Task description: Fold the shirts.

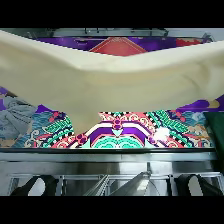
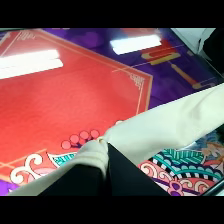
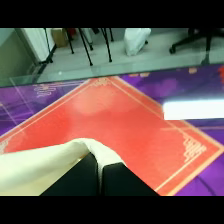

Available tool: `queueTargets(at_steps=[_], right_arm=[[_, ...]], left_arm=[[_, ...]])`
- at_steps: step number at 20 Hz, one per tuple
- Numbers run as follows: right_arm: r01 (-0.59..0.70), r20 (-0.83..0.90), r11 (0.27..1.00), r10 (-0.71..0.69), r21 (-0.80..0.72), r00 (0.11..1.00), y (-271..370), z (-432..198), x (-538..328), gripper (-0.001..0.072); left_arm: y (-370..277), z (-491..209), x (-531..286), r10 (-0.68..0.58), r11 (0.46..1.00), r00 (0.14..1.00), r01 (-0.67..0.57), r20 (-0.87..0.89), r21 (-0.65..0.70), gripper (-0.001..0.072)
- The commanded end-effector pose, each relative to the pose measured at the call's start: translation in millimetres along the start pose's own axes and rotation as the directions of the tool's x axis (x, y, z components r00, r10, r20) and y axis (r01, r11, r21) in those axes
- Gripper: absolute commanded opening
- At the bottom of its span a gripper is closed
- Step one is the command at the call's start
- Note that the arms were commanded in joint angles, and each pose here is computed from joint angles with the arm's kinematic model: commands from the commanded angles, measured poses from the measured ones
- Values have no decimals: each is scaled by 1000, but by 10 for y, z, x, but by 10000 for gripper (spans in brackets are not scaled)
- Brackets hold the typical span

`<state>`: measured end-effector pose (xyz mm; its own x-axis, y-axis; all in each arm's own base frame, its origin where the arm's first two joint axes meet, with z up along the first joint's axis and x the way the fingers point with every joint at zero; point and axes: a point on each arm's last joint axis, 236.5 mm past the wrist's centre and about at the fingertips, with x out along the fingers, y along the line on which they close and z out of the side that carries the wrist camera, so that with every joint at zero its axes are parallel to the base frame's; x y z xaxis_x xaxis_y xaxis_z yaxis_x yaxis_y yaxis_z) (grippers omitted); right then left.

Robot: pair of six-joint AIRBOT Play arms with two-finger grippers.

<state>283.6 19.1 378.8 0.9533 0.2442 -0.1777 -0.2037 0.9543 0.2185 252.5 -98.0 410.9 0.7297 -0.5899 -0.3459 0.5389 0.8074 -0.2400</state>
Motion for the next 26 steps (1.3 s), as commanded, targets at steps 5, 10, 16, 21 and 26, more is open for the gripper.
queueTargets(at_steps=[5,10,16,21,26], right_arm=[[-34,-93,999,37,34,995,12,140,69,17],[-52,-360,945,174,324,917,-609,-1017,1064,17],[78,-519,897,178,434,836,-1199,-2656,2415,16],[27,-374,850,202,526,905,-1386,-3082,3181,16],[-43,-157,835,154,549,976,-1675,-2501,3611,17]], left_arm=[[-317,232,-49,-66,998,998,66,-23,15,29],[789,-585,1159,-238,940,932,150,-272,-306,28],[2081,-1941,2830,-365,823,851,105,-378,-559,28],[2503,-2384,3789,-395,827,830,135,-394,-545,27],[3100,-1988,4034,-153,875,964,29,-218,-483,28]])
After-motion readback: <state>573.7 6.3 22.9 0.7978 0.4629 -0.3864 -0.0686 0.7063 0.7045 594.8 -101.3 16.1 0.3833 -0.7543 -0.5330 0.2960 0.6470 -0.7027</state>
